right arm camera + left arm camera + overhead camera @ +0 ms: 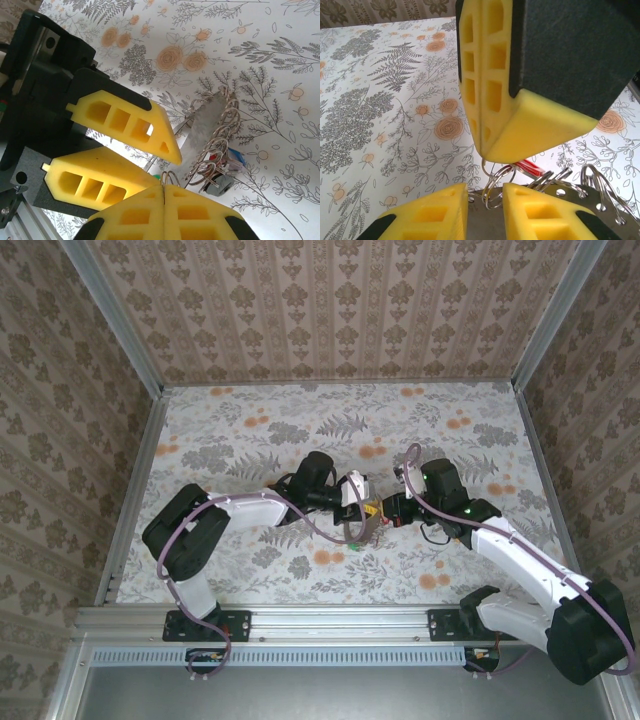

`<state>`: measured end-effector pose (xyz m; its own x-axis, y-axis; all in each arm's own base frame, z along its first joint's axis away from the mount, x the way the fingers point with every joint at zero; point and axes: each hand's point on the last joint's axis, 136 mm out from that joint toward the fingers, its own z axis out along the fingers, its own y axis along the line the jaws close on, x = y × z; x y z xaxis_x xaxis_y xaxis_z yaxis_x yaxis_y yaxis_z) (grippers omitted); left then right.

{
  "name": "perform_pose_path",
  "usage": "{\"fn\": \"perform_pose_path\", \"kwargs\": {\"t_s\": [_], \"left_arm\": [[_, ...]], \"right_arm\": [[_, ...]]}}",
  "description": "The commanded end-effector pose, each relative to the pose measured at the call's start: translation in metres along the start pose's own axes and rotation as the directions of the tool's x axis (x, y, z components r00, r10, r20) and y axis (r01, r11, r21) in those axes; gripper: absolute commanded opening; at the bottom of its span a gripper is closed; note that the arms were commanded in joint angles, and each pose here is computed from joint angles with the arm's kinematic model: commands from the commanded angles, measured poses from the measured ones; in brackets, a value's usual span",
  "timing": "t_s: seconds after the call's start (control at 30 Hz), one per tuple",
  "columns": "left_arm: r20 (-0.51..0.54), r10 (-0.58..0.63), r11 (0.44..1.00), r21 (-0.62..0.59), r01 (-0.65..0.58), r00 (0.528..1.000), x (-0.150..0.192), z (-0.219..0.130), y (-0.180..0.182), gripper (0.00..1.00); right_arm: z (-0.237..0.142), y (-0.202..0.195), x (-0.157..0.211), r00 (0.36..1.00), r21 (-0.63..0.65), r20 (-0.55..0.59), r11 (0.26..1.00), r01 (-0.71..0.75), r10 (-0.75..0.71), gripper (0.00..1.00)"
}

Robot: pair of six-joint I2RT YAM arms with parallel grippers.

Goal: Put the keys on the keyring

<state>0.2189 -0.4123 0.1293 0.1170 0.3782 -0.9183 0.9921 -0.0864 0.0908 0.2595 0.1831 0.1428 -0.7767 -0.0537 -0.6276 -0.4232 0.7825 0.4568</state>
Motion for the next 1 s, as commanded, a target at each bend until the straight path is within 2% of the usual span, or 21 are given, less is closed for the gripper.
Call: {"fn": "perform_pose_path", "kwargs": {"t_s": [0.0, 0.33, 0.67, 0.97], "left_arm": [[0.029, 0.019, 0.999, 0.033, -0.02, 0.999, -0.018, -0.004, -0.002, 0.26], [-0.036, 0.012, 0.998, 0.064, -0.01, 0.999, -0.006, 0.0, -0.005, 0.26], [-0.02, 0.012, 0.995, 0.103, -0.01, 1.0, -0.013, 0.003, -0.007, 0.25], [-0.05, -0.002, 0.993, 0.119, 0.008, 0.999, -0.005, 0.003, -0.01, 0.27]], "right_arm": [[-0.01, 0.016, -0.023, 0.996, -0.053, 0.07, 0.997, 0.061, -0.057, 0.0], [-0.01, 0.018, -0.026, 0.995, -0.058, 0.076, 0.996, 0.07, -0.065, 0.0], [-0.011, 0.022, -0.026, 0.995, -0.076, 0.078, 0.994, 0.075, -0.069, 0.0], [-0.014, 0.023, -0.027, 0.993, -0.071, 0.093, 0.994, 0.086, -0.079, 0.0]]}}
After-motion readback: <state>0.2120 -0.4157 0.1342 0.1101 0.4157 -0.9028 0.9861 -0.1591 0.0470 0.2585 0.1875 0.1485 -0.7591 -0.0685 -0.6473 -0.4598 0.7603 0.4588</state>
